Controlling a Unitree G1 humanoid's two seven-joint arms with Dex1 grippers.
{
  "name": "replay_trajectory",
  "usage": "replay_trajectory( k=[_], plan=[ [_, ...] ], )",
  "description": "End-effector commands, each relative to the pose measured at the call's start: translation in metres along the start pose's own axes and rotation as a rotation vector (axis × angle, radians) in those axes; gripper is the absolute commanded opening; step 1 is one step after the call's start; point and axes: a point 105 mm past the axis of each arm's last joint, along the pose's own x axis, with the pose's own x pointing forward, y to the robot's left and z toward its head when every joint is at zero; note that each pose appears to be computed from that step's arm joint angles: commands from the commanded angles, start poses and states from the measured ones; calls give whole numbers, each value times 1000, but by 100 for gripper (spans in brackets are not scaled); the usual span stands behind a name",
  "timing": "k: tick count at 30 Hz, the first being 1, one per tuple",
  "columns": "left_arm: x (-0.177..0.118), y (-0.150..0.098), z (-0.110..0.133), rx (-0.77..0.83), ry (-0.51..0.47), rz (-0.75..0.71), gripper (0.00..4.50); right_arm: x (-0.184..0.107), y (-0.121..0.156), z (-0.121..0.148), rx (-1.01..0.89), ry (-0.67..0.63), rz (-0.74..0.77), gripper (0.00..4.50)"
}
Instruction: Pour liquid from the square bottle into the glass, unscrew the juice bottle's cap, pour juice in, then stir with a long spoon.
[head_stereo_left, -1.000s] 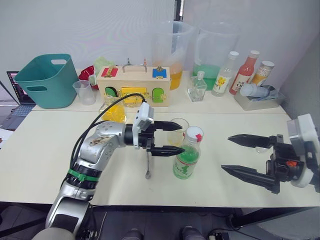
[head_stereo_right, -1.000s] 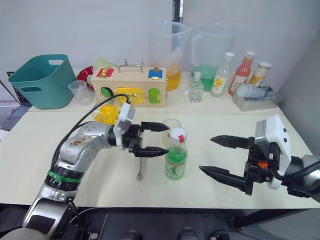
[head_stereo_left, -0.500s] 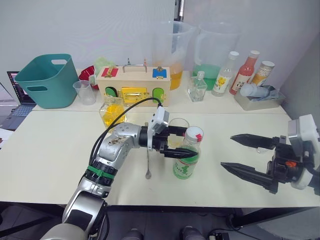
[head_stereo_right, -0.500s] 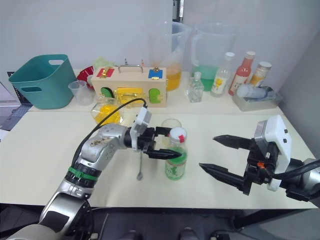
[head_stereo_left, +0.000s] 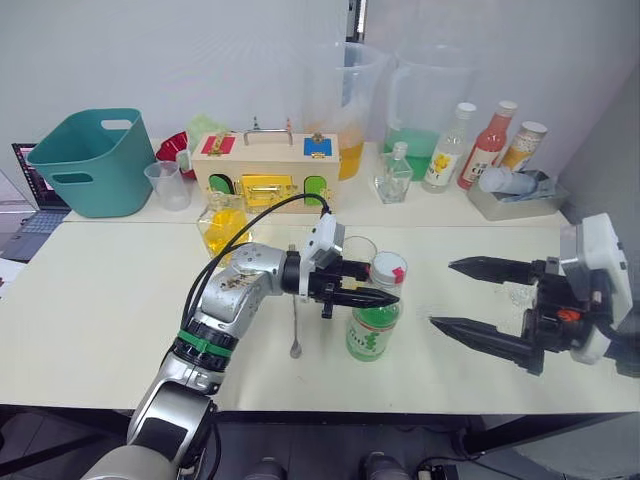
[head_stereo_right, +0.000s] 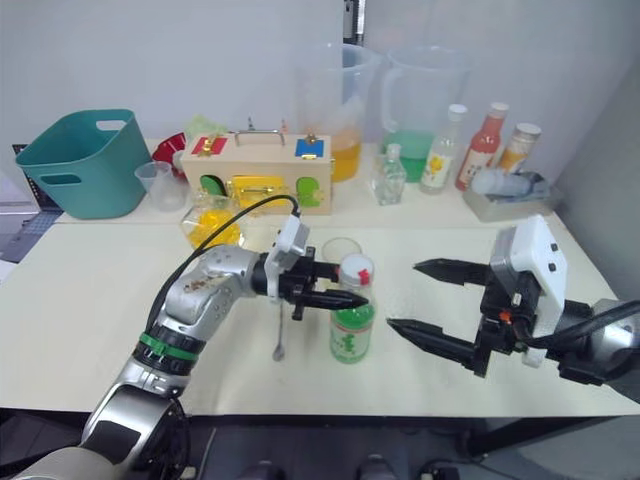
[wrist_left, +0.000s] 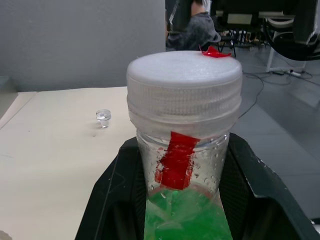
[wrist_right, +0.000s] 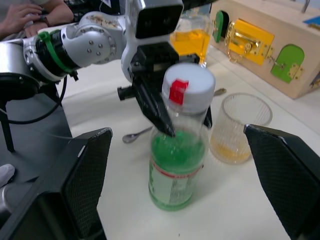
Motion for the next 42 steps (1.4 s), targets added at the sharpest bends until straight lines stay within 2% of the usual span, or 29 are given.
replay_trajectory(
  k=[1,5,13,16,21,22,24,29,35,39,42],
  plan=[
    [2,-3,0,27,48,-10,142,13,-1,9,-19,-52,-2,450],
    [0,-4,-2,31,76,-3,142,30,-12,3,-28,-58,-67,450],
    [-3,-4,-3,31,93,12,141,52,-14,2,6,-115,-85,450],
    [-4,-4,-2,31,93,12,138,57,-15,1,20,-125,-92,364],
    [-5,-4,-2,33,97,13,138,60,-12,-2,29,-109,-67,195],
    [-5,-4,-1,34,98,15,138,60,-11,-2,31,-107,-56,170],
    [-5,-3,-1,33,105,14,138,60,-11,-1,39,-125,-30,170],
    [-8,2,6,41,104,26,136,61,-6,3,10,-147,111,170],
    [-21,1,22,68,81,29,134,62,1,8,-44,-130,433,170],
    [-20,-5,19,76,90,18,133,66,3,17,-35,-168,623,170],
    [-19,-11,17,68,91,10,133,68,11,15,-63,-153,775,170]
  ],
)
